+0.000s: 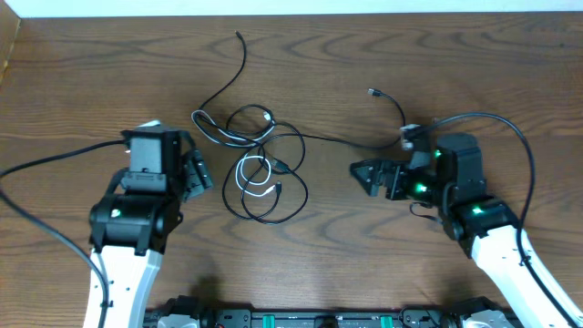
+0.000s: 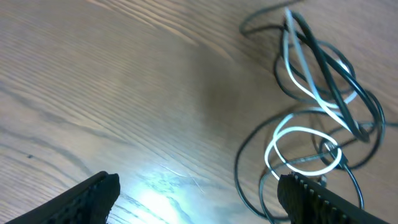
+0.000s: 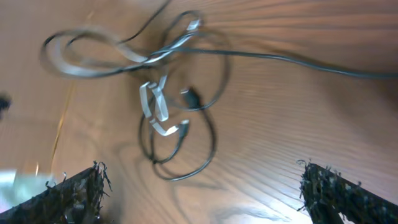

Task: Untangle cables
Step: 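Reach the right gripper forward into the loose cable pile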

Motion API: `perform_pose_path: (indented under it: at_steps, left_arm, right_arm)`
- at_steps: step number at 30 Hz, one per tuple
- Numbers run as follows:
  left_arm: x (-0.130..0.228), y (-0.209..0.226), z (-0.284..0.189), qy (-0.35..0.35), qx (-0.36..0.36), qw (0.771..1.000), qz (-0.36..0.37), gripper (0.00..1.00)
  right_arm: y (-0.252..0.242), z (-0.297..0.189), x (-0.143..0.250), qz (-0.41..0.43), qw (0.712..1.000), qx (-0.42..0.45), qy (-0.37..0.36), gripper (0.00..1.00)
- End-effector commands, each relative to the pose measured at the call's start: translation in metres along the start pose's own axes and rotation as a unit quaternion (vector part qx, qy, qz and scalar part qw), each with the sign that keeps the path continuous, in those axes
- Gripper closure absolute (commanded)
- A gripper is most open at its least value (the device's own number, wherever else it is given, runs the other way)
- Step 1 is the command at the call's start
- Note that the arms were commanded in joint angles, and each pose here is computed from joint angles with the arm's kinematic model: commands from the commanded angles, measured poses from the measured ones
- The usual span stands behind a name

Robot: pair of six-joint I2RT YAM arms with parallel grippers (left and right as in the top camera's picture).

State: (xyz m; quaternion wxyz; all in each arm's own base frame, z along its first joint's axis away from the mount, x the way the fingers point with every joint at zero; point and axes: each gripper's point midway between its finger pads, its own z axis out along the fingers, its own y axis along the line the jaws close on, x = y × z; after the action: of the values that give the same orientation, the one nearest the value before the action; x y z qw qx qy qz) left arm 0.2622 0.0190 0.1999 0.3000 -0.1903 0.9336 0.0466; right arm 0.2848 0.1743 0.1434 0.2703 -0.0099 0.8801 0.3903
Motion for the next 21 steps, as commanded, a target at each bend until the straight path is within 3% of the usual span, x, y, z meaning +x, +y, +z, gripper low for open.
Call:
perform_pose_path:
  at_steps: [1,9,15,21]
  left_arm:
    - [-0.009,0.020,-0.006,-0.021,-0.021,0.999,-0.010,0.14]
    - [-0.018,0.042,-0.004,-0.031,-0.045,0.996,-0.065,0.14]
    - [-0.021,0.041,-0.004,-0.038,-0.043,0.996,-0.067,0.14]
    - [-0.021,0.041,-0.004,-0.037,-0.043,0.996,-0.067,0.14]
  right_arm:
    - [0.040,0.008,0.009,-0.115,0.991,-0.065,0.013,0.01]
    - [0.055,0.021,0.008,-0.196,0.980,-0.029,-0.024,0.01]
    - [0.077,0.040,0.000,-0.309,0.948,-0.046,-0.064,0.01]
    - [0.074,0.071,-0.004,-0.319,0.943,-0.061,-0.073,0.01]
